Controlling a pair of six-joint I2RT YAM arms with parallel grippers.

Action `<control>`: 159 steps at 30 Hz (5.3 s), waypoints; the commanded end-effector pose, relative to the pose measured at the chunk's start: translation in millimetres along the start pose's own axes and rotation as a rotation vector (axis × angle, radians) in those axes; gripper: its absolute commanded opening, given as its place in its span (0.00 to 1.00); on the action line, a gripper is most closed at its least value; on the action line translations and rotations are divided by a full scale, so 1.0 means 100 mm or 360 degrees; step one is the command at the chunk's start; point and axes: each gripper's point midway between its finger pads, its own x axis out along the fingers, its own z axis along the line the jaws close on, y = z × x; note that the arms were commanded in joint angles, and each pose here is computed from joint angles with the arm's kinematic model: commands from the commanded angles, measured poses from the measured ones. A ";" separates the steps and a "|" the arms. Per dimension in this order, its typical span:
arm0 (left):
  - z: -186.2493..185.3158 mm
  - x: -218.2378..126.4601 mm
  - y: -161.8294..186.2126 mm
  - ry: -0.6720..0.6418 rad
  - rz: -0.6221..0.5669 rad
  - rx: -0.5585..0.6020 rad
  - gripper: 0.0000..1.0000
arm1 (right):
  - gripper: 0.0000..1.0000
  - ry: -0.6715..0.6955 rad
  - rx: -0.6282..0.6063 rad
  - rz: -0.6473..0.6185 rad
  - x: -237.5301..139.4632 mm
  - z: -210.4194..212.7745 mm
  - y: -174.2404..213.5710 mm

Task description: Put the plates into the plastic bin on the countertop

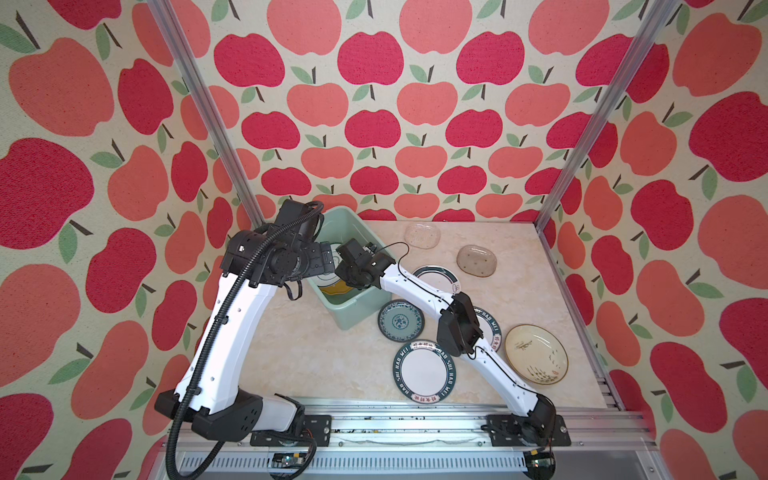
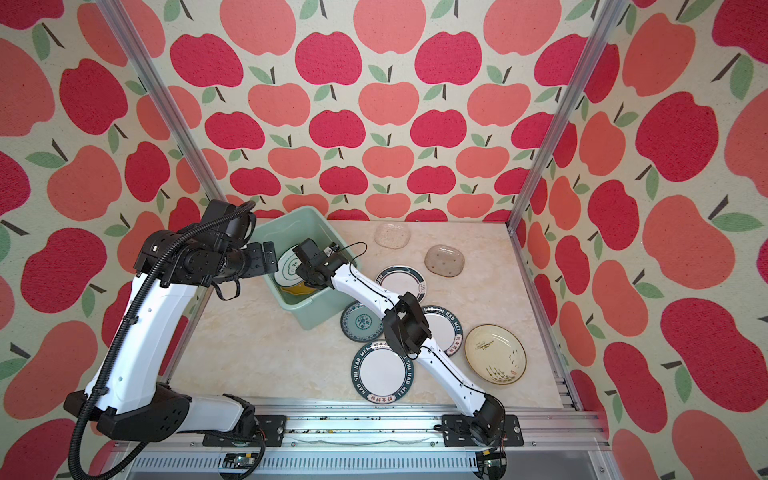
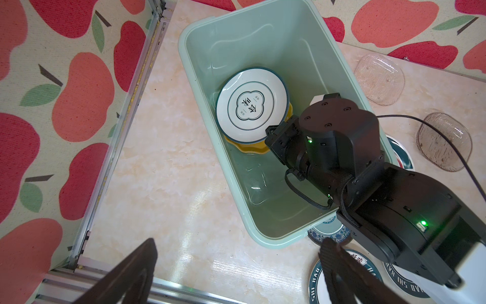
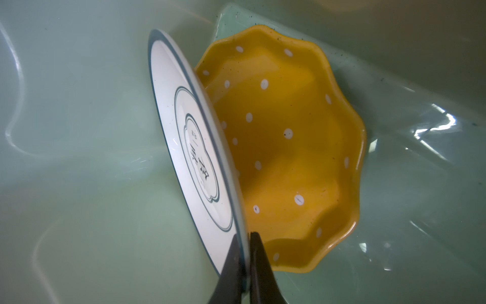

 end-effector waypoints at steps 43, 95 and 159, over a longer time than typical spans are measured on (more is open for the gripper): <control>0.18 -1.14 0.03 0.0439 -0.0328 -0.0193 0.99 | 0.99 -0.0547 -0.0965 -0.0293 -2.31 1.28 -0.32; -2.17 0.43 -0.08 0.0389 -0.0056 0.0644 0.99 | 0.99 -0.0183 -0.0333 -0.0145 -2.83 -2.66 -2.19; -2.25 0.21 -0.10 0.0497 -0.0014 0.0525 0.99 | 0.00 -0.0346 -0.0270 0.0205 -1.99 -2.61 -2.03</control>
